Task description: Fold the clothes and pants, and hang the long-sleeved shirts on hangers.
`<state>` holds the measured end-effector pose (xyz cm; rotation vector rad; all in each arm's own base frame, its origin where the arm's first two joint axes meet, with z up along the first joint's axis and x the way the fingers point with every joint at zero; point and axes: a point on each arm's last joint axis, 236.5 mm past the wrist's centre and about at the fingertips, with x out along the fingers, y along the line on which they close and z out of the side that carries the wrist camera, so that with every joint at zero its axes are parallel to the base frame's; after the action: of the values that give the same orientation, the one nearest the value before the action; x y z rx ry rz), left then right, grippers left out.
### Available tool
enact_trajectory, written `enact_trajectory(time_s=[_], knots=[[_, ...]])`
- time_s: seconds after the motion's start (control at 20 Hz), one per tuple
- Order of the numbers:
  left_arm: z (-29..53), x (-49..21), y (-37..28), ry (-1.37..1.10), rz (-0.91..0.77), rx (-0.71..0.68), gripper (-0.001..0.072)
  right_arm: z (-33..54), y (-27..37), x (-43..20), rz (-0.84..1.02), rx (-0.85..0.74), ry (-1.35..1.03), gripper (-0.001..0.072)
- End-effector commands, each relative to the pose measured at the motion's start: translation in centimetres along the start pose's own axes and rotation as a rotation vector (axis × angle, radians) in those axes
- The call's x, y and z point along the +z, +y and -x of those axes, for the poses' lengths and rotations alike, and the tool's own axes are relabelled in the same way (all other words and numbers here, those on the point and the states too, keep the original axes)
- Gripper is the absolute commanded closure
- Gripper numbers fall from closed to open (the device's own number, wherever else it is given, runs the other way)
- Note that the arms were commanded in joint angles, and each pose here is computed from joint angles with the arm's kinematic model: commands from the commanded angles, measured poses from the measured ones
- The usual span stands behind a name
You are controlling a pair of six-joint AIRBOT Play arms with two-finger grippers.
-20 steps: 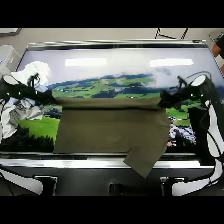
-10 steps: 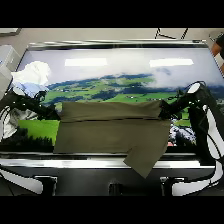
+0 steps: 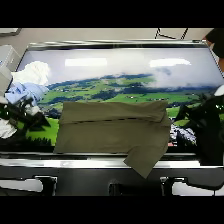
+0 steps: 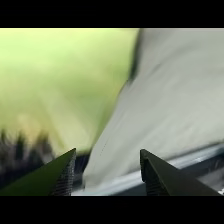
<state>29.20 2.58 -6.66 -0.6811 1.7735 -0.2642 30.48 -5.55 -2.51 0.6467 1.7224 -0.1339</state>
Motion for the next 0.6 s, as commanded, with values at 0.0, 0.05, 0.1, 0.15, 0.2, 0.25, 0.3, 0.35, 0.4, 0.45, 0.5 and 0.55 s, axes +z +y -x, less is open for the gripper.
enact_trajectory(time_s=[0.0,0.05,0.1,0.15,0.2,0.25,0.3,0.35,0.4,0.45,0.5,0.55], knots=[[-4.1,-5.9,2.4,0.03,0.052,-0.027,0.0351,-1.2,-2.8,-3.8,-0.013,-0.038,0.025,0.0174],[-5.2,-7.1,2.6,0.036,0.053,-0.037,0.0351,-1.7,-3.0,-4.5,-0.018,-0.038,0.031,0.0174],[-6.1,-8.0,2.5,0.049,0.051,-0.049,0.0348,-2.1,-3.1,-5.0,-0.018,-0.039,0.042,0.0175],[-6.8,-8.6,2.4,0.06,0.051,-0.063,0.0327,-2.3,-3.1,-5.4,-0.02,-0.039,0.054,0.0176],[-7.3,-8.8,2.0,0.06,0.052,-0.088,0.0322,-2.3,-3.1,-5.6,-0.02,-0.038,0.062,0.0176],[-7.6,-8.7,1.8,0.053,0.058,-0.097,0.0322,-2.3,-3.1,-5.7,-0.021,-0.035,0.067,0.0176],[-7.7,-8.6,1.7,0.045,0.064,-0.105,0.0322,-2.3,-3.0,-5.9,-0.021,-0.031,0.072,0.0176],[-7.9,-8.5,1.5,0.039,0.071,-0.117,0.0323,-2.3,-2.9,-5.9,-0.021,-0.028,0.074,0.0176],[-8.1,-8.4,1.3,0.033,0.078,-0.128,0.0323,-2.3,-2.9,-5.9,-0.021,-0.028,0.074,0.0176],[-8.4,-8.4,1.0,0.029,0.087,-0.143,0.0324,-2.3,-2.9,-5.9,-0.021,-0.028,0.074,0.0176],[-8.7,-8.6,0.9,0.031,0.094,-0.146,0.0324,-2.3,-2.9,-5.9,-0.021,-0.028,0.074,0.0176],[-9.2,-8.7,0.8,0.036,0.094,-0.14,0.0333,-2.3,-2.9,-5.9,-0.021,-0.028,0.074,0.0177]])
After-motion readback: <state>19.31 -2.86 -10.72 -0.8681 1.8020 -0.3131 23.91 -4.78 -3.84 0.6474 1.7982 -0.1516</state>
